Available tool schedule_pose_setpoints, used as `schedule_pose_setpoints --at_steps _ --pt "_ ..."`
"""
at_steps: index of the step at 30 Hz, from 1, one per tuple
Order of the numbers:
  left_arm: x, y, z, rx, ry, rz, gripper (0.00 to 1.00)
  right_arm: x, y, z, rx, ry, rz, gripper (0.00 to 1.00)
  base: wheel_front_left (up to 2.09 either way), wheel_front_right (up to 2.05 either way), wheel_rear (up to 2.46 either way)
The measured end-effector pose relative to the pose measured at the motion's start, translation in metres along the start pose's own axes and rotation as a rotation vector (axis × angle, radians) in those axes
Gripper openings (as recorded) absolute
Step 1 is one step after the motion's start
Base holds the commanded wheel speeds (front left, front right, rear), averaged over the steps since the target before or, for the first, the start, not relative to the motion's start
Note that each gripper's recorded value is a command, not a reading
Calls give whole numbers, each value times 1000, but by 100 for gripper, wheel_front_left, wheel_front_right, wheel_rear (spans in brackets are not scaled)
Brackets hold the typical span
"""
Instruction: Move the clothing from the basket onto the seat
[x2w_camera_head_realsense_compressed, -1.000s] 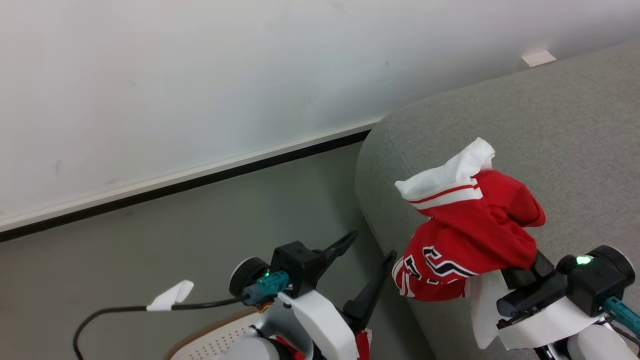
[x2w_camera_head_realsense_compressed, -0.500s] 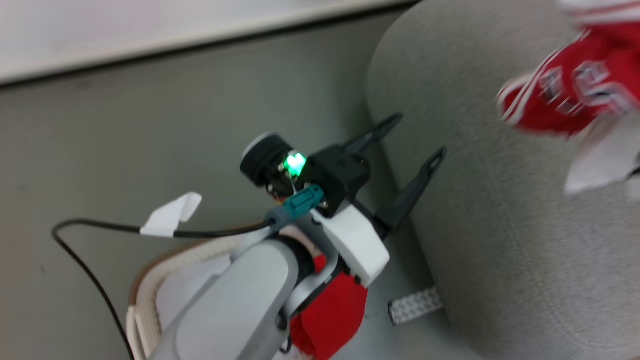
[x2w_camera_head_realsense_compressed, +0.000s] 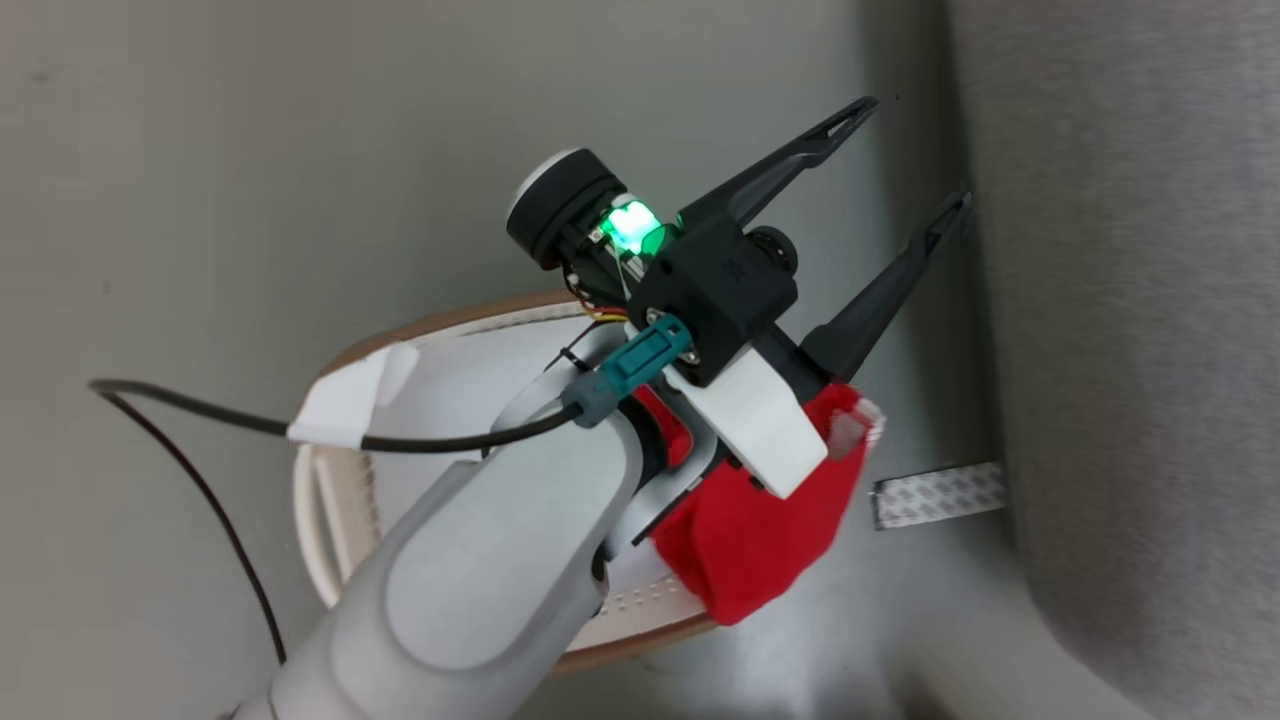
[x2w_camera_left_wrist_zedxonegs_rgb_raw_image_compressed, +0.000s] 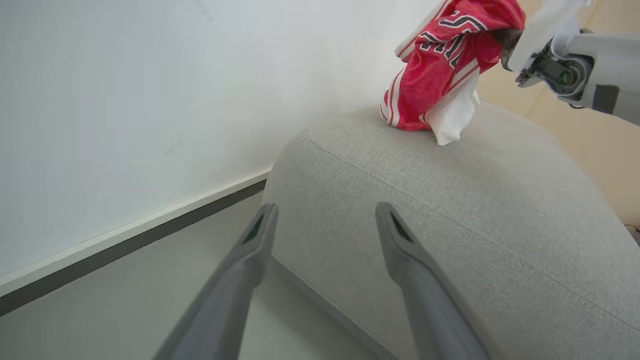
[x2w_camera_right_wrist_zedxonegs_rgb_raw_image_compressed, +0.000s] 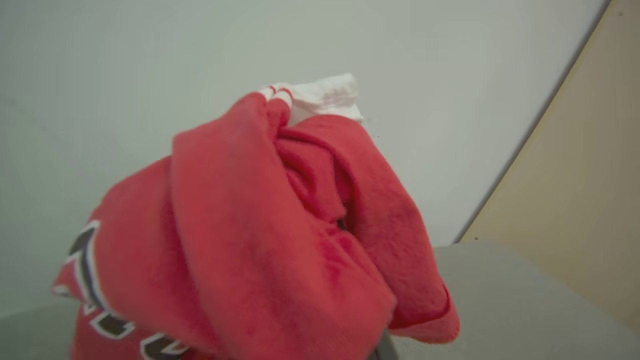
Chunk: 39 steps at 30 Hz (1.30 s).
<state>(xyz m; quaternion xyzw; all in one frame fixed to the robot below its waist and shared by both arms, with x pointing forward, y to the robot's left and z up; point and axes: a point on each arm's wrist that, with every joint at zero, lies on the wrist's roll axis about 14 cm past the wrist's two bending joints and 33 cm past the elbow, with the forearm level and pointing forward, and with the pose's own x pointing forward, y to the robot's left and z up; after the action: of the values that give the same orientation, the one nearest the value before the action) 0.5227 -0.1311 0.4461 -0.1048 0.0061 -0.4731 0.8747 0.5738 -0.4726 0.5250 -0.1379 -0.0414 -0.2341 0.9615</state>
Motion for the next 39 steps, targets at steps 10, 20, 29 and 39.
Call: schedule_pose_setpoints --at_steps 10,20,29,39 --pt "-36 14 -29 -37 84 108 100 -39 -15 -96 33 273 -147 100 0 0 0" --pt "-65 12 13 15 32 205 100 -77 -4 -28 27 140 -63 100 0 0 0" --pt "-136 26 42 60 3 450 100 -144 29 46 114 -40 77 100 0 0 0" --pt "-250 22 83 154 -58 742 100 -258 72 65 213 -45 260 100 0 0 0"
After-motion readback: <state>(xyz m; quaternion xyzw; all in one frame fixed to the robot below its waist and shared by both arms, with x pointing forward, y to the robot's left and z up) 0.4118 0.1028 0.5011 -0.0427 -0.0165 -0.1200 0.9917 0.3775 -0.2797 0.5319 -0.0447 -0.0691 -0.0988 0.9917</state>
